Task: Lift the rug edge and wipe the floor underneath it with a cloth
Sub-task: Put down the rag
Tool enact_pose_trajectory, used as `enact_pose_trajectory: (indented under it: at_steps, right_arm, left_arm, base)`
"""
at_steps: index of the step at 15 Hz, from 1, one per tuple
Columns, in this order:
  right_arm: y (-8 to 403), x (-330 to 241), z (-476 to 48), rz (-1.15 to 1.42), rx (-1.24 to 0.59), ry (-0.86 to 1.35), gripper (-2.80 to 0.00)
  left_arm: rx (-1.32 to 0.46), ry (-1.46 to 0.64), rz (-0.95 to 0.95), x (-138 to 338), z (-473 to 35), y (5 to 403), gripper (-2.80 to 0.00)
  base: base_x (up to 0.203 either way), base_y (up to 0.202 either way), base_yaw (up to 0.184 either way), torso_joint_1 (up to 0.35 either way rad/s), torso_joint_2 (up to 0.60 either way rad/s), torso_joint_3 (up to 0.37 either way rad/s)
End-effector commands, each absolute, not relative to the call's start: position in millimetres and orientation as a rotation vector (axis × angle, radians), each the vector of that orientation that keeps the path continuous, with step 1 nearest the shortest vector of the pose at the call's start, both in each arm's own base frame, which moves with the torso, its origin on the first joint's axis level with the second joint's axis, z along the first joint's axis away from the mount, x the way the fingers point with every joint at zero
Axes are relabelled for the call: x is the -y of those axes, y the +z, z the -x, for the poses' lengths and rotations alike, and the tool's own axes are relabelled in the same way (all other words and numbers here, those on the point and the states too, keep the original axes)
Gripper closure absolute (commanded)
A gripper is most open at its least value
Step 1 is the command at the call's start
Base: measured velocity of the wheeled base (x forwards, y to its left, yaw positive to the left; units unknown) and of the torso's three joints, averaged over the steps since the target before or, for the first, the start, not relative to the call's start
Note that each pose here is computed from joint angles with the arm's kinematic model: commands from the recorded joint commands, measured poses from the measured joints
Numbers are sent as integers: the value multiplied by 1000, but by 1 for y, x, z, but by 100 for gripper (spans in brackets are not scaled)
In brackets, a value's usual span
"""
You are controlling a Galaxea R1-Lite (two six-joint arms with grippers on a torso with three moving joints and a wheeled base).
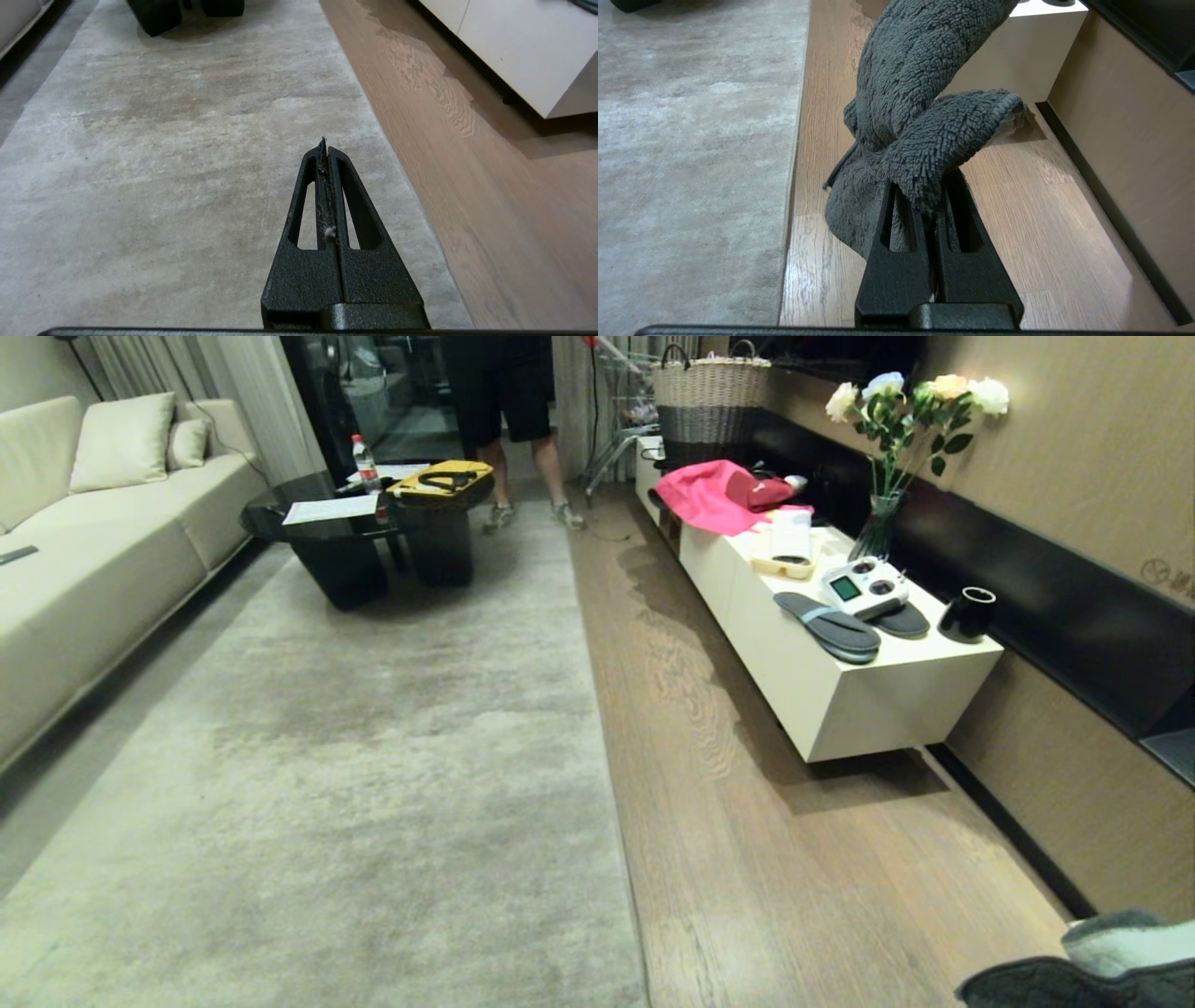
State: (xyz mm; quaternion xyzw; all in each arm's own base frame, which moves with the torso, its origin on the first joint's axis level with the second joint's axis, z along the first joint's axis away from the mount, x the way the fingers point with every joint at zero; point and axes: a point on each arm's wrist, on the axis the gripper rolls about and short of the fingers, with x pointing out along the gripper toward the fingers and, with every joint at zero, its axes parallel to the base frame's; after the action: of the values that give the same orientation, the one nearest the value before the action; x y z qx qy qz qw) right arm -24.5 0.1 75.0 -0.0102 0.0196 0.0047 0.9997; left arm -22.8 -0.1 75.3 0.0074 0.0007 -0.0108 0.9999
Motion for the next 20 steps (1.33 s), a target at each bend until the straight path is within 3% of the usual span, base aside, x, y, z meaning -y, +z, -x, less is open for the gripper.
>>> enact_pose_trajectory:
  at_steps: [1, 9, 20]
  right_arm:
    - [75, 0, 25, 20, -38, 10, 0]
    - [75, 0, 25, 21, -38, 10, 0]
    - [75, 0, 25, 23, -38, 10, 0]
  left_arm:
    - [-1, -21, -14, 0, 23, 75, 0]
    - [-1, -21, -14, 0, 23, 75, 0]
    - [-1, -21, -14, 0, 23, 75, 0]
  base:
    - [0, 0, 0, -25, -335, -353]
    - [0, 0, 0, 17, -430, -400]
    - [0, 0, 0, 136, -498, -367]
